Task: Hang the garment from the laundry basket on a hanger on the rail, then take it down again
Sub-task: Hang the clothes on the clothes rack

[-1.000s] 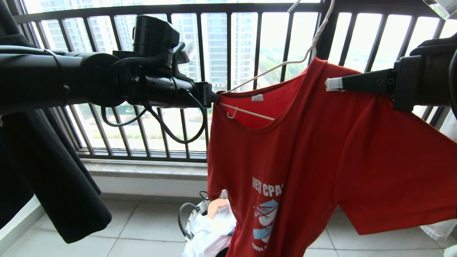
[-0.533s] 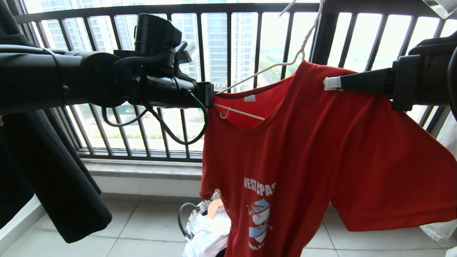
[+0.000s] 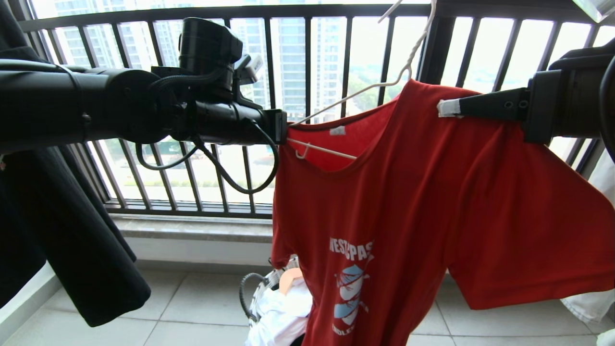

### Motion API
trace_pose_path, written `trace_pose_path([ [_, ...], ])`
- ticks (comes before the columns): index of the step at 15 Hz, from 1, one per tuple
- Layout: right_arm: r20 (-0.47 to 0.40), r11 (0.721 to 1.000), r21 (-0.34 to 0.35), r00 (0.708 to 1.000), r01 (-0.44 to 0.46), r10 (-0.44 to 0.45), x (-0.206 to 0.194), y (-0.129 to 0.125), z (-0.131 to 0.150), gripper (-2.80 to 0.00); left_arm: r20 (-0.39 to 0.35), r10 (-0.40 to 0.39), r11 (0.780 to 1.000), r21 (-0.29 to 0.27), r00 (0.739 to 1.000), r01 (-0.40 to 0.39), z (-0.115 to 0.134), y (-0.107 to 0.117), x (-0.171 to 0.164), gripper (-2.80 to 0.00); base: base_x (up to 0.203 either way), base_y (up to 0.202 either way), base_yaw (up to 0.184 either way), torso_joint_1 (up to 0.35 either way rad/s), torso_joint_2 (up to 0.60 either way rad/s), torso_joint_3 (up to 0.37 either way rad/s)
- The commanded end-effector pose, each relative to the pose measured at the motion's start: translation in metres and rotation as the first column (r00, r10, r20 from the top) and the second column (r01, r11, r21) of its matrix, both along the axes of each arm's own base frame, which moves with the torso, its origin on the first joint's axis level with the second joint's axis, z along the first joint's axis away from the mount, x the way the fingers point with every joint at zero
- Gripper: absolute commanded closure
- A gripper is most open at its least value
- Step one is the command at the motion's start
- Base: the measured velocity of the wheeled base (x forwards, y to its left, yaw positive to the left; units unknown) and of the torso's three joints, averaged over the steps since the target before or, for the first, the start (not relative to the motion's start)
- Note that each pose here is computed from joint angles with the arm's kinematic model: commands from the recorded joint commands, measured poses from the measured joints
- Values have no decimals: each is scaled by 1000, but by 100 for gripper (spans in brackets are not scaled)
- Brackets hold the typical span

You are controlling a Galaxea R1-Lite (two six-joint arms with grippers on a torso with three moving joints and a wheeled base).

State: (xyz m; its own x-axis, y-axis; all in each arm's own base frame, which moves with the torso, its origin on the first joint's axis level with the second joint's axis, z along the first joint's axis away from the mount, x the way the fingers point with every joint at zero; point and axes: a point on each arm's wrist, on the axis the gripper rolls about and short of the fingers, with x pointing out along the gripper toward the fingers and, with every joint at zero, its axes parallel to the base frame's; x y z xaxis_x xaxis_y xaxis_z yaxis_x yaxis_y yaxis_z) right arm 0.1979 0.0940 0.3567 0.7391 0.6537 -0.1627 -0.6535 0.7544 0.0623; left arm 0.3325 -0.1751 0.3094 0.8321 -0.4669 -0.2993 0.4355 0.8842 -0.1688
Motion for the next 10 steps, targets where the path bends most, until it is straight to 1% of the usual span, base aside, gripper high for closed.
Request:
trace_pose_path([
  [1, -16, 1000, -7, 1000, 5, -5, 6, 1, -4, 0, 0, -2, 1000, -2, 1000, 2, 0, 0, 0, 0, 0, 0, 0, 0, 0, 0],
  [4, -29, 1000, -8, 999, -14, 14, 7, 3, -7, 0, -3, -3, 1000, -1, 1000, 3, -1, 0, 0, 0, 0, 0, 0, 0, 0, 0],
  [5, -30, 1000, -7, 999, -22, 22, 7, 4, -7, 0, -8, -3, 1000, 2, 1000, 3, -2, 0, 0, -280, 0, 0, 0, 0, 0, 0],
  [10, -22, 999, -1, 999, -37, 37, 4, 3, -5, 0, -11, -5, 1000, 5, 1000, 5, -4, -1, 1, -280, 0, 0, 0, 0, 0, 0],
])
